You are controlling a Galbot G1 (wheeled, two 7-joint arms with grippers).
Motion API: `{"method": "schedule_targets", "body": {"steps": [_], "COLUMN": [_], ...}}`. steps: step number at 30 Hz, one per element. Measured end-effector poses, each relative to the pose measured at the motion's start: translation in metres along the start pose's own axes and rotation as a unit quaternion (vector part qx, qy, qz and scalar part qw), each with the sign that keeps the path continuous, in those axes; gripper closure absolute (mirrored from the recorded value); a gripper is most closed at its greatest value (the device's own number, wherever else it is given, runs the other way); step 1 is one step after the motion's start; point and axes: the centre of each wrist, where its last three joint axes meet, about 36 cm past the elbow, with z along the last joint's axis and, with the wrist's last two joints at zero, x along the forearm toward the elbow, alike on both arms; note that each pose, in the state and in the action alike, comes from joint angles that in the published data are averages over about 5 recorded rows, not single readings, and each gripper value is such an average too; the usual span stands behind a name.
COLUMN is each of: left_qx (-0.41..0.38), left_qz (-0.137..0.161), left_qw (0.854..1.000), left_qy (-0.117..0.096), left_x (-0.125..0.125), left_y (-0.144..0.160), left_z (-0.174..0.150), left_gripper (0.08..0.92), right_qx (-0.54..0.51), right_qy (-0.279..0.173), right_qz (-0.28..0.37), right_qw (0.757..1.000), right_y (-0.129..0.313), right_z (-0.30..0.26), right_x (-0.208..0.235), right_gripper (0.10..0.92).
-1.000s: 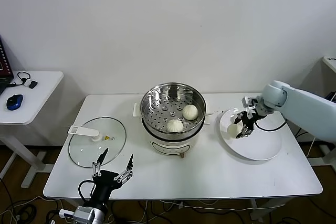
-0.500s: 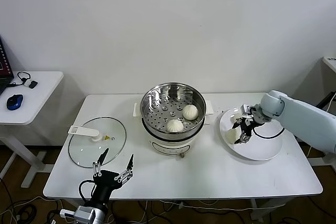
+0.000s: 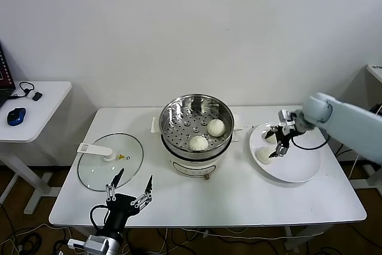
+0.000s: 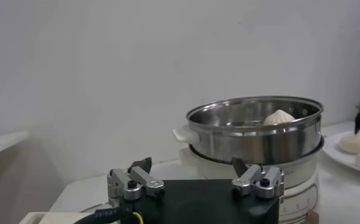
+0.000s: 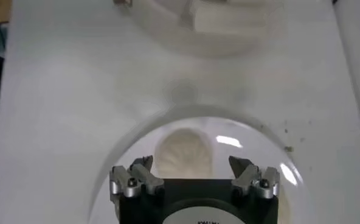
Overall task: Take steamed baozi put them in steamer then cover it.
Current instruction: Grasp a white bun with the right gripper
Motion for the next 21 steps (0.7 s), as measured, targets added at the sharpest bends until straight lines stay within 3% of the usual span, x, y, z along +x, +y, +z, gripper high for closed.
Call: {"method": "schedule_targets", "body": {"steps": [10,21], "left_qx": [0.001,0.003], "left_qz": [0.000,-0.005], "left_qw": [1.000,1.000], "left_qy": [-0.008,-0.010], "left_x": [0.000,0.001], "left_y": [-0.001,-0.001], "left_z": [-0.004,-0.003], "left_gripper": [0.177,0.177], "right_qx": [0.150,0.324], "right_qy": [-0.017,-0.009], "right_qz": [0.012,0.020], "right_qw": [0.988,0.946], "right_y": [-0.023,-0.024], "right_z": [-0.095,-0.189], "right_x": [0.089,0.099], "right_gripper": [0.200,0.200]}}
